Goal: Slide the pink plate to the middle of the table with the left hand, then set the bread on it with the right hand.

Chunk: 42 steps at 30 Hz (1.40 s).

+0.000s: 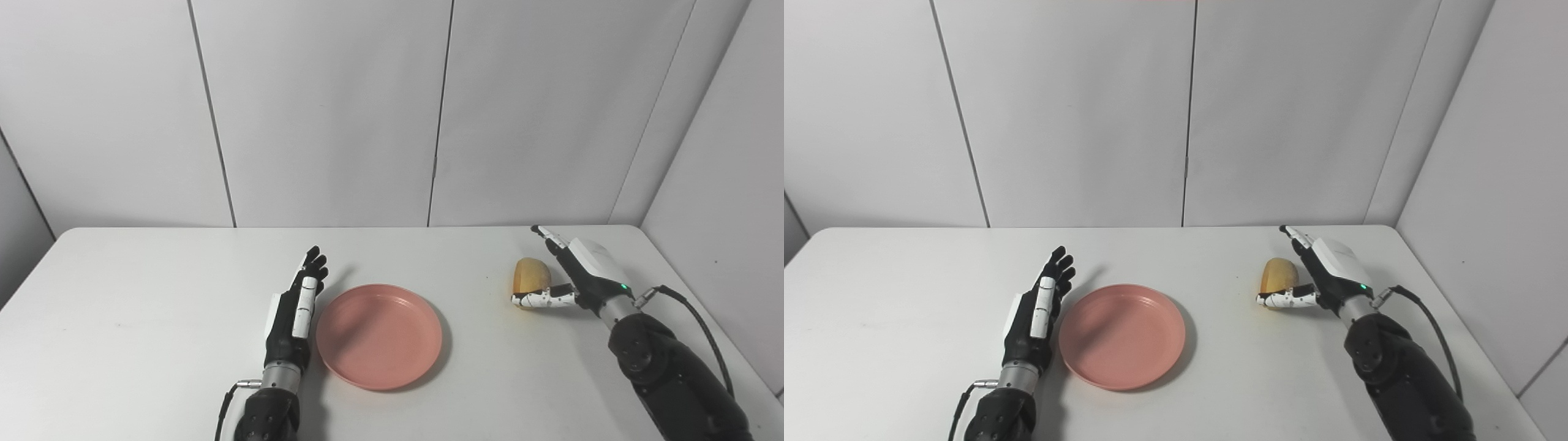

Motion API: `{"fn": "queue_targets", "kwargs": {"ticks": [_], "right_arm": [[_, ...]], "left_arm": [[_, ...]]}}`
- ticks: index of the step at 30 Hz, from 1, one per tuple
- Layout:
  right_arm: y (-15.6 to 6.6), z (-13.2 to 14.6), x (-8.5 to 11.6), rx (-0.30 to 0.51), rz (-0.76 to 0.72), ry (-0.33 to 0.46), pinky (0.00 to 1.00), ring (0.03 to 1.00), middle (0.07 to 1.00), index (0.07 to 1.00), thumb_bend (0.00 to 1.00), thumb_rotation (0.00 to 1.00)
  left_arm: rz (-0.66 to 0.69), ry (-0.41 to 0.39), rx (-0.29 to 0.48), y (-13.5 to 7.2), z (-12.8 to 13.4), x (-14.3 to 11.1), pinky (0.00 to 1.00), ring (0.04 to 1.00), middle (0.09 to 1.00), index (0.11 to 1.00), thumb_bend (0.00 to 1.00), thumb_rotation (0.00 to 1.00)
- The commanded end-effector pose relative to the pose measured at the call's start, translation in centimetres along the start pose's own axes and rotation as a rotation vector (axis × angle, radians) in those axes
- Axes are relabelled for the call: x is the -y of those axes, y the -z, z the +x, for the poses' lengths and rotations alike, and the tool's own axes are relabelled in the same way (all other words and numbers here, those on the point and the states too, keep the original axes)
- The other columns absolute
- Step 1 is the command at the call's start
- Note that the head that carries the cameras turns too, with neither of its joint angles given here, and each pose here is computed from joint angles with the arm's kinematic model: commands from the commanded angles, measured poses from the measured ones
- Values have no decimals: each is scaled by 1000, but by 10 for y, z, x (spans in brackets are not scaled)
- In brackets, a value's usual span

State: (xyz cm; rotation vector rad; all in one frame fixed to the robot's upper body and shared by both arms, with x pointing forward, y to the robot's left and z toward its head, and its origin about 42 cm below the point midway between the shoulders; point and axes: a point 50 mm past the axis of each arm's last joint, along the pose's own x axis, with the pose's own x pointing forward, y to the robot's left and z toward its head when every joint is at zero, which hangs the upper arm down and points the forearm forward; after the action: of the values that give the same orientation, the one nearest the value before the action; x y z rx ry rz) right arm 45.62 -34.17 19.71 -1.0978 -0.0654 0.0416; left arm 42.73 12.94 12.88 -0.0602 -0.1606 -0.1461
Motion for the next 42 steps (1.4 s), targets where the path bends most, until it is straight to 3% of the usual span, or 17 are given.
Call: {"fn": "queue_targets", "kwargs": {"ticks": [1,6,10,15,19,21,23,25,28,31,32,35,42], "right_arm": [[-10,13,27,52,-31,68,938,946,941,947,823,433],[-12,16,19,52,-38,45,949,943,939,945,825,425],[-13,17,13,51,-32,28,903,937,940,941,826,402],[-12,17,8,45,-40,11,851,917,927,925,821,349],[-11,16,5,42,-24,7,778,884,911,907,790,251],[-11,15,5,45,29,11,651,787,860,865,721,90],[-10,14,5,53,69,22,587,721,821,833,679,23],[-8,14,4,63,87,36,539,640,734,770,603,3],[-7,14,4,66,95,55,515,608,690,726,554,0],[-8,13,5,54,93,77,477,561,631,638,435,0],[-8,13,6,57,88,93,388,470,557,615,481,0],[-9,12,7,69,88,129,317,396,498,595,523,0],[-11,12,11,86,115,177,332,413,486,577,534,0]], "left_arm": [[-22,-3,-26,13,-13,2,960,939,949,926,750,999],[-20,0,-28,14,-13,1,976,943,951,931,756,1000],[-22,0,-32,14,-13,2,980,944,954,935,765,1000],[-25,7,-30,13,-14,2,982,948,954,932,751,999],[-21,4,-27,13,-14,2,974,951,956,923,742,1000],[-20,5,-31,13,-14,2,975,952,958,927,748,1000],[-26,8,-33,13,-14,3,978,953,958,925,744,1000],[-27,10,-35,13,-14,3,984,959,963,925,740,1000],[-22,13,-34,12,-14,3,986,963,968,931,738,1000],[-23,12,-34,12,-14,3,984,959,963,928,741,1000],[-21,12,-34,12,-14,3,981,958,965,934,743,1000],[-23,10,-34,12,-13,3,977,954,963,936,745,999],[-24,14,-32,12,-13,3,972,954,963,936,740,1000]]}}
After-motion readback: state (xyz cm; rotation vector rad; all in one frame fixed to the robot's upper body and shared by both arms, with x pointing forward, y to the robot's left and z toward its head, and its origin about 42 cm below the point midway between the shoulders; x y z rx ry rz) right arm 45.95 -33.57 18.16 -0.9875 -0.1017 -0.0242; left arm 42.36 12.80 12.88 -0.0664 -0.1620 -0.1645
